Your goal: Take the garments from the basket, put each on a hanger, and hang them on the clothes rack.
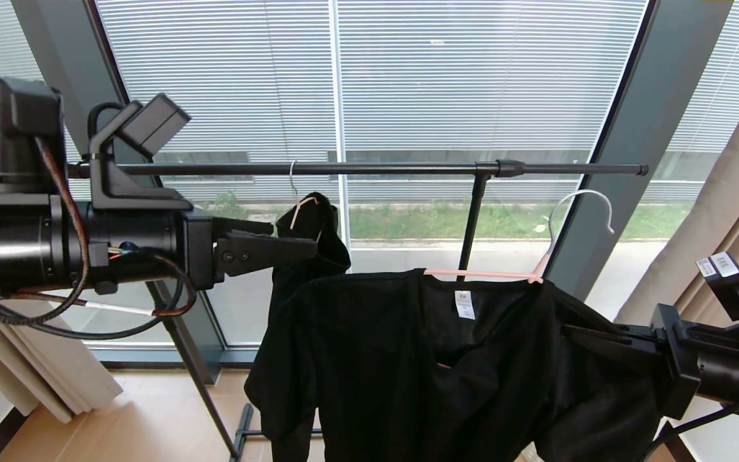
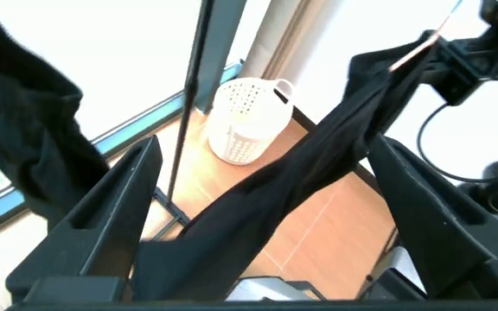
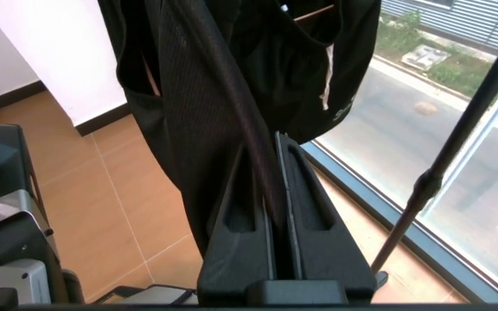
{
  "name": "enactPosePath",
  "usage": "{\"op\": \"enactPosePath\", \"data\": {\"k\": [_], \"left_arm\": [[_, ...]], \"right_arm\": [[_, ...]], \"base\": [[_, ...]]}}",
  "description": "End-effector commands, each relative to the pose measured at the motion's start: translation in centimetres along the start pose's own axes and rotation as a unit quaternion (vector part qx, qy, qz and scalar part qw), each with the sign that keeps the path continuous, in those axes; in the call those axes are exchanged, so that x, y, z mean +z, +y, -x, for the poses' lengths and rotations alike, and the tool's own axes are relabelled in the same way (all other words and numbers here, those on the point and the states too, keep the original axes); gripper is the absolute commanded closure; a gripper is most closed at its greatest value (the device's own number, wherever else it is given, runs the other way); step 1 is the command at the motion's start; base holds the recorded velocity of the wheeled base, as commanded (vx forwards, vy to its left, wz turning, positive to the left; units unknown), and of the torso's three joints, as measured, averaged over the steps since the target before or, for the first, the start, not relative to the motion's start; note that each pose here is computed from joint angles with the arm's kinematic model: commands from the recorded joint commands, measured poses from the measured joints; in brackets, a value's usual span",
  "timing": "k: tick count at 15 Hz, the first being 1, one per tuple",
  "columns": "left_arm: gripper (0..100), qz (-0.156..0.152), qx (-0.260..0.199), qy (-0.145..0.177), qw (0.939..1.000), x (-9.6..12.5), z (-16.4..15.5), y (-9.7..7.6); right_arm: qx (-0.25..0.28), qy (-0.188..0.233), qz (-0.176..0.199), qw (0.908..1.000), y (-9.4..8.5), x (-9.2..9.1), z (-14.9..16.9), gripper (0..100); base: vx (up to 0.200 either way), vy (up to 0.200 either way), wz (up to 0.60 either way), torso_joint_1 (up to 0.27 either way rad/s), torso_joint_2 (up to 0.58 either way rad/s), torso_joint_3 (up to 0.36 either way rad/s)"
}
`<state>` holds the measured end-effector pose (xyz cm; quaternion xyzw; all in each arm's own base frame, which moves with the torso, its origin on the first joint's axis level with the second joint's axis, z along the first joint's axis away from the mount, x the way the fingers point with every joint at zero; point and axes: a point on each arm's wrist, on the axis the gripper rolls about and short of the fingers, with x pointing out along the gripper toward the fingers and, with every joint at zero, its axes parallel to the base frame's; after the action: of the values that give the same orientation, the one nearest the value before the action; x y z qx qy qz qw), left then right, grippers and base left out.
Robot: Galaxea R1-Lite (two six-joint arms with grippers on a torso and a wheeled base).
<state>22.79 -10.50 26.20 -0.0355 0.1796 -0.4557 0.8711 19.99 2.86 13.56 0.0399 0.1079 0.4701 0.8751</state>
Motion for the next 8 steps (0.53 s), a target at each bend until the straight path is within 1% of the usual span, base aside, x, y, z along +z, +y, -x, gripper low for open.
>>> {"op": "enactPosePath", "data": {"k": [1, 2, 3, 6, 7, 8], "left_arm": [[0, -0.026, -0.025, 0.011, 0.9993, 1.4, -2.0, -1.4], [0, -0.062, -0.032, 0.048, 0.9965, 1.0, -4.2, -2.8], [0, -0.085, -0.047, 0.063, 0.9933, 0.5, -5.0, -3.5], [0, -0.135, -0.078, 0.09, 0.9837, -0.6, -6.4, -4.5], [0, -0.148, -0.084, 0.097, 0.9807, -1.0, -6.8, -4.7], [0, -0.155, -0.087, 0.099, 0.9791, -1.2, -6.9, -4.7]], "right_arm": [[0.007, 0.004, -0.002, 1.0, 0.2, -0.2, -0.2, 100], [0.013, 0.006, -0.002, 0.9999, 0.4, -0.3, -0.4, 100], [0.013, 0.006, -0.002, 0.9999, 0.4, -0.3, -0.4, 100], [0.014, 0.005, -0.001, 0.9999, 0.5, -0.2, -0.4, 100], [0.014, 0.005, -0.001, 0.9999, 0.5, -0.2, -0.4, 100], [0.015, 0.005, -0.001, 0.9999, 0.5, -0.2, -0.4, 100]], "base": [[0.0, 0.0, 0.0, 0.0, 0.0, 0.0], [0.0, 0.0, 0.0, 0.0, 0.0, 0.0], [0.0, 0.0, 0.0, 0.0, 0.0, 0.0], [0.0, 0.0, 0.0, 0.0, 0.0, 0.0], [0.0, 0.0, 0.0, 0.0, 0.0, 0.0], [0.0, 0.0, 0.0, 0.0, 0.0, 0.0]]}}
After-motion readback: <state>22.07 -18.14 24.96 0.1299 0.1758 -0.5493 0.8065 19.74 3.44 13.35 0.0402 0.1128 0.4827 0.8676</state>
